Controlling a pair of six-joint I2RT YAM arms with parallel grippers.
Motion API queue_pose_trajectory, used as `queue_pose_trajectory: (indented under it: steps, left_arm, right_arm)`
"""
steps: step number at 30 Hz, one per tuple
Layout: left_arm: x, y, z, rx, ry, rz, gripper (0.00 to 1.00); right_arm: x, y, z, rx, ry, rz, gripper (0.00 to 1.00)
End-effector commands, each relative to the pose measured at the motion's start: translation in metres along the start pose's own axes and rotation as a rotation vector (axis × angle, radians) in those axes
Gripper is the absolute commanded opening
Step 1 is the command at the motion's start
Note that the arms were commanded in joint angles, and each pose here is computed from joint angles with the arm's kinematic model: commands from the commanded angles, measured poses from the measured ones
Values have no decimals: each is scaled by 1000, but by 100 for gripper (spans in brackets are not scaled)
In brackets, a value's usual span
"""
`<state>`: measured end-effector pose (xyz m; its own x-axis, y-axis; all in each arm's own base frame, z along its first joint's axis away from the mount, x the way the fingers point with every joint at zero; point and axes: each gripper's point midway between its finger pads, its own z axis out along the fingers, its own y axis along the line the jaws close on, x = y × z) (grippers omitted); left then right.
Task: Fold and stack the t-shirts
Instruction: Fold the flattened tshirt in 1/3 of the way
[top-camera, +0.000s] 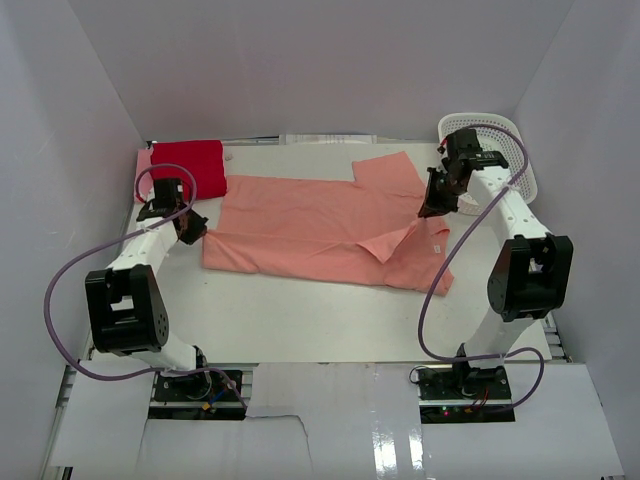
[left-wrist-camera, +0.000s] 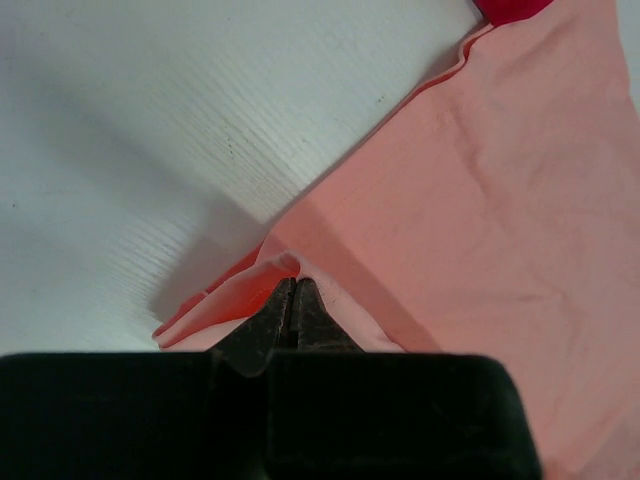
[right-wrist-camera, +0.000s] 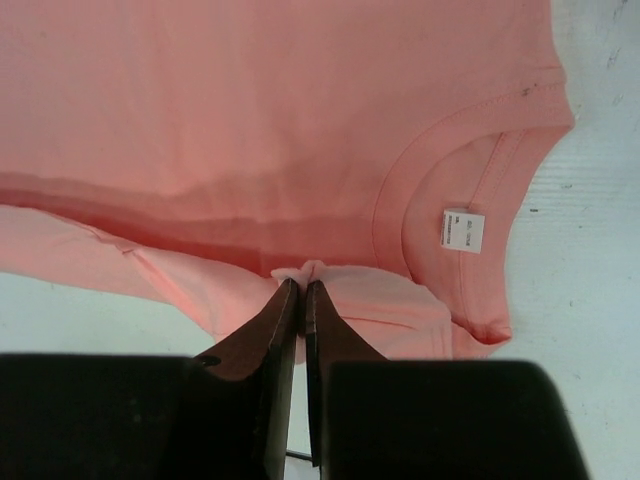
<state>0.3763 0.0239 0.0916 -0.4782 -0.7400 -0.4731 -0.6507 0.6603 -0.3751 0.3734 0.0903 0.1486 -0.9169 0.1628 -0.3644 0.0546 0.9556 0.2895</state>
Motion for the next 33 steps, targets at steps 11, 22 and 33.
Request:
queue_pose_trajectory:
  steps: [11,22,33]
  left_arm:
    - [-45,-30,-16,35,-84,69,73]
    - [-13,-8,-41,48,-21,137,74]
    - [35,-3,-5,112,115,58,73]
  right_arm:
    - [-51,3,-21,25,-176,-29,79]
    - [86,-37,-2,90,79,31,79]
    - [121,-65,21,194,184,40,65]
